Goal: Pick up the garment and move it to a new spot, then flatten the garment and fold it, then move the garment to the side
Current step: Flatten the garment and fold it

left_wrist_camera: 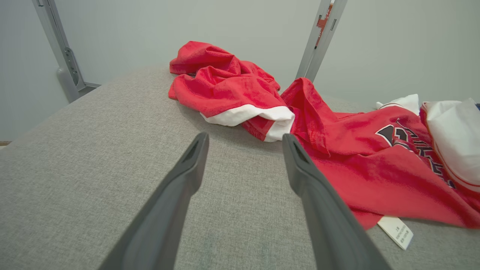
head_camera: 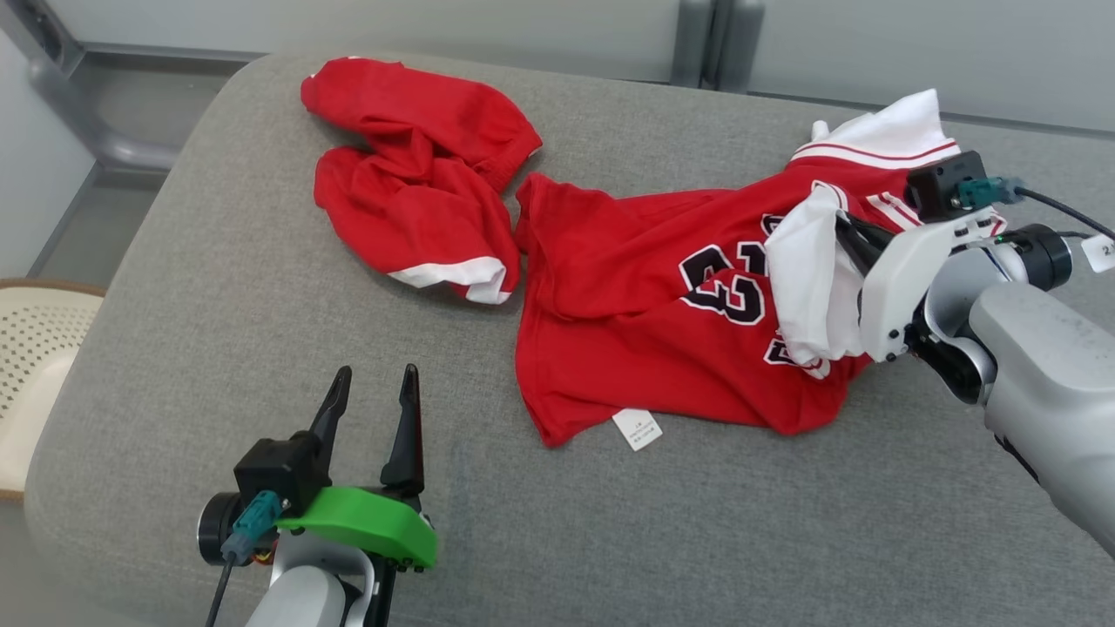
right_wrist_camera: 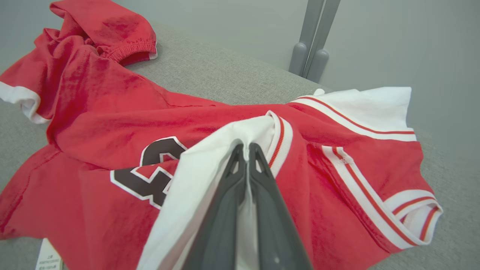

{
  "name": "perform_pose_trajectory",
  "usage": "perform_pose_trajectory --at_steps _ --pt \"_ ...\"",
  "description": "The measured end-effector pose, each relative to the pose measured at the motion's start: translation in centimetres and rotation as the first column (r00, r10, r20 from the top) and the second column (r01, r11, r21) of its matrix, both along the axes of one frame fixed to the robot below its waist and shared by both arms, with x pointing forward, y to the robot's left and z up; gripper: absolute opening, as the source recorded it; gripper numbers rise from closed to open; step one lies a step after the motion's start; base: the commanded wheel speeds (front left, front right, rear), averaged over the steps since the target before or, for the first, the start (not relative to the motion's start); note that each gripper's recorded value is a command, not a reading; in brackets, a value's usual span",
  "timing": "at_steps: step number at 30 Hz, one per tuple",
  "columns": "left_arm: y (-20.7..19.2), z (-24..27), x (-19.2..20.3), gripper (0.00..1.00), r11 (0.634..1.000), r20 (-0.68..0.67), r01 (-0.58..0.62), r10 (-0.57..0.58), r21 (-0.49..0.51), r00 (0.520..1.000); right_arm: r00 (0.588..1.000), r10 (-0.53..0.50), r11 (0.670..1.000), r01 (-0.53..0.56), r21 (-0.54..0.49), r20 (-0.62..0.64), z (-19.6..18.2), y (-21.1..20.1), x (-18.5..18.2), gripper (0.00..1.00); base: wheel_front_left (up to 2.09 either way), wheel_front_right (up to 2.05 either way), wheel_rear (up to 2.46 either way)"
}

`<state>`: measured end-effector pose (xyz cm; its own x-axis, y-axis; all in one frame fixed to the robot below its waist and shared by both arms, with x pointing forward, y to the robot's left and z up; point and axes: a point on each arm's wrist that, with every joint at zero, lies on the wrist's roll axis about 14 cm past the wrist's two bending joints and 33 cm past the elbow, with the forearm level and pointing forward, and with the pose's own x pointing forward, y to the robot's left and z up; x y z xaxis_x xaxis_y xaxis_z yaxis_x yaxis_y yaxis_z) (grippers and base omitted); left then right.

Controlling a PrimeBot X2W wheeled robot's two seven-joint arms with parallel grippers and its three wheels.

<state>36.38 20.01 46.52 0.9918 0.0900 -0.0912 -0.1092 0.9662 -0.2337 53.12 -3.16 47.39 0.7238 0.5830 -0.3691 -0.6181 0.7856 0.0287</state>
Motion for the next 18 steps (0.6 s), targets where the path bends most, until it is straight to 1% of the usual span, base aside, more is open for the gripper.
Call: perform_pose_trajectory --at_steps 5,8,12,18 --pt "-0.5 0.4 -0.4 1.0 1.0 0.014 0.027 -0.027 0.008 1.0 0.995 -0.046 0.998 0.041 0.057 0.087 1.5 -2.4 -1.6 0.0 0.0 0.0 0.0" --pt "-1.2 0.7 -0.4 1.0 0.999 0.024 0.052 -0.053 0.006 0.998 0.991 -0.076 0.995 0.068 0.078 0.113 1.9 -4.2 -3.0 0.0 0.0 0.0 0.0" --pt "-2.4 1.1 -0.3 1.0 0.995 0.034 0.095 -0.095 0.007 0.995 0.981 -0.141 0.989 0.134 0.058 0.135 2.0 -8.2 -4.6 0.0 0.0 0.0 0.0" --pt "-4.3 1.9 0.2 1.0 0.987 0.053 0.158 -0.158 0.013 0.986 0.963 -0.233 0.97 0.239 -0.031 0.132 1.2 -14.4 -7.4 0.0 0.0 0.0 0.0"
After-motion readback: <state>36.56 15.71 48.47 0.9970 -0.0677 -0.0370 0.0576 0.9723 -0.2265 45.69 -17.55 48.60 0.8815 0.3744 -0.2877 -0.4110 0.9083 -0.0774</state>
